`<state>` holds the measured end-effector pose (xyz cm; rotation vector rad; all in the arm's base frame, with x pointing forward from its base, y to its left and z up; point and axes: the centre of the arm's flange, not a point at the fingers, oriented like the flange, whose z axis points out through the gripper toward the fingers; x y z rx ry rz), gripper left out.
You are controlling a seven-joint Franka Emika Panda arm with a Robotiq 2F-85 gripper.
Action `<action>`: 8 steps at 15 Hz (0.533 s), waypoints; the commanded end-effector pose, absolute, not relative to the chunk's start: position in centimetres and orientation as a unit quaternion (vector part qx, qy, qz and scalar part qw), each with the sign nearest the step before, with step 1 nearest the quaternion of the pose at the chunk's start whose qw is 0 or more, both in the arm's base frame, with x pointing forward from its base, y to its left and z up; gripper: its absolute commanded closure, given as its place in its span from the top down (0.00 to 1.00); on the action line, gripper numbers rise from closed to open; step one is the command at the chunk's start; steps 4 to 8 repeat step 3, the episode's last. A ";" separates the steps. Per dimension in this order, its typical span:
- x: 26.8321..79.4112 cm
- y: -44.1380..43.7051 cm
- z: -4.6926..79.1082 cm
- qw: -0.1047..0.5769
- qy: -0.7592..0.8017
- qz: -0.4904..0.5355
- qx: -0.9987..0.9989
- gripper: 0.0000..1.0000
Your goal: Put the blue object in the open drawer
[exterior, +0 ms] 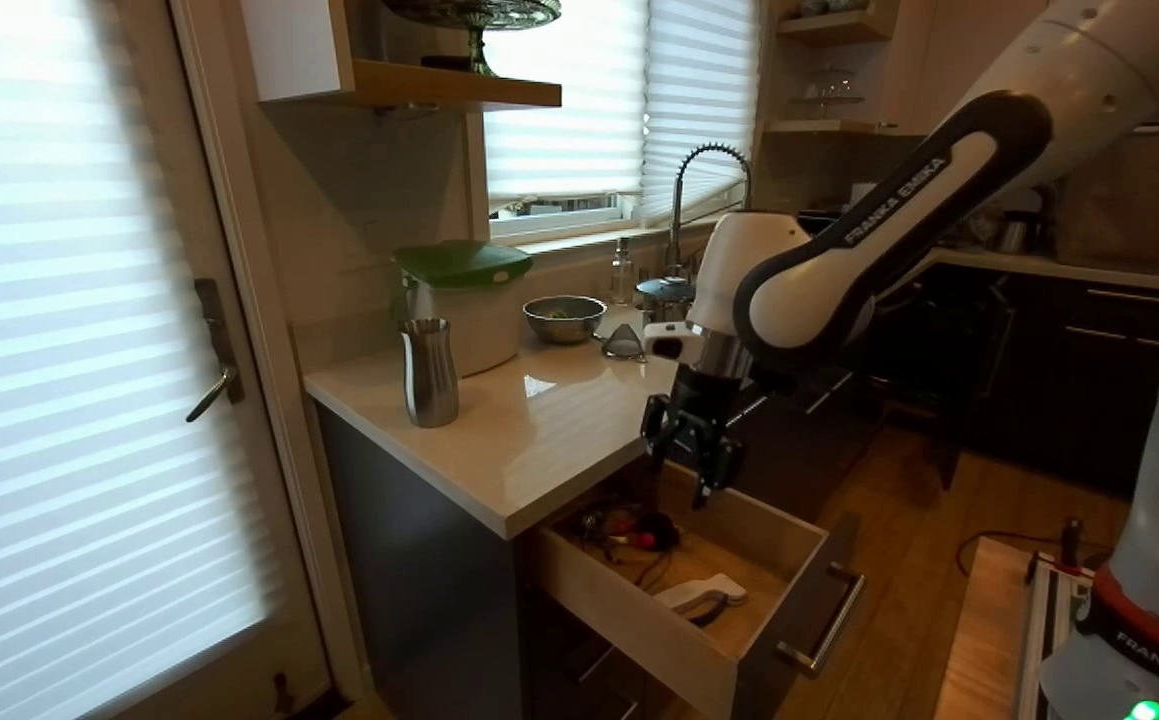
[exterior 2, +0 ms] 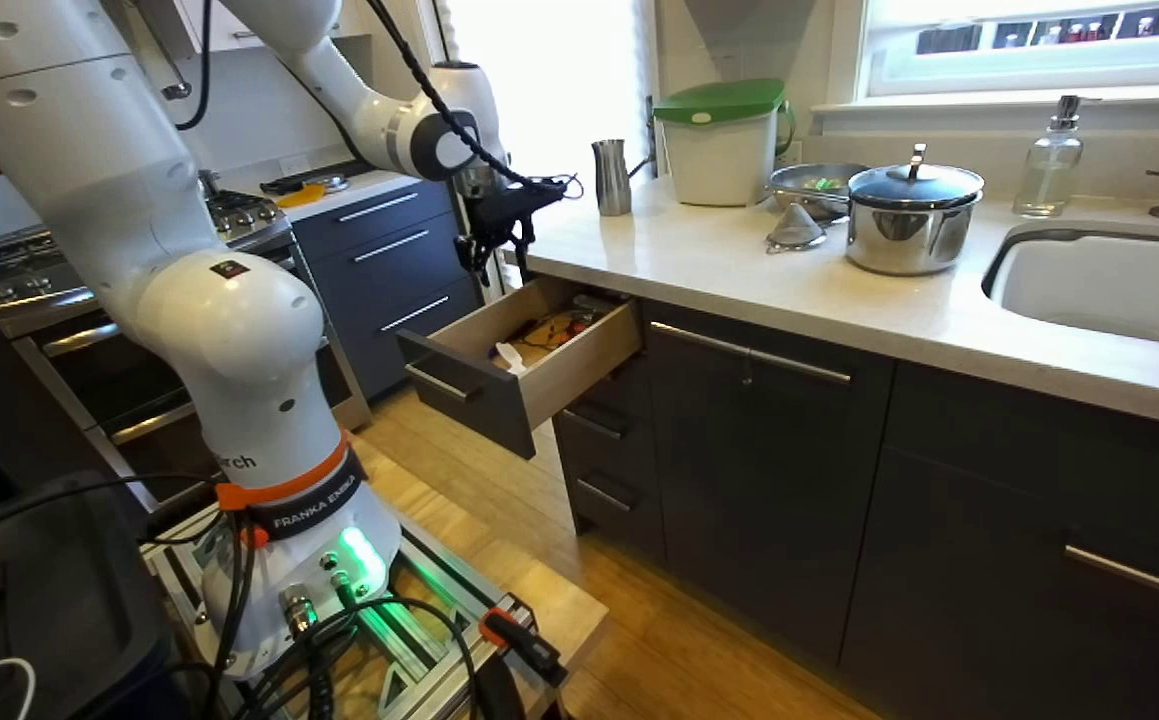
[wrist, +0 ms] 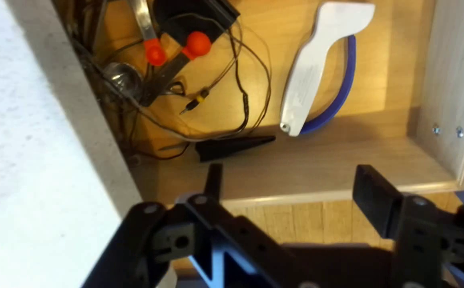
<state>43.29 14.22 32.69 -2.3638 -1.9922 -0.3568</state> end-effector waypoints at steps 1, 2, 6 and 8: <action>38.7 12.6 39.6 -0.033 -0.585 -0.175 -0.791 1.00; 42.1 13.8 36.3 -0.006 -0.612 -0.150 -0.776 0.96; 41.5 13.4 37.8 -0.013 -0.601 -0.165 -0.782 1.00; 41.5 13.4 37.8 -0.013 -0.601 -0.165 -0.782 1.00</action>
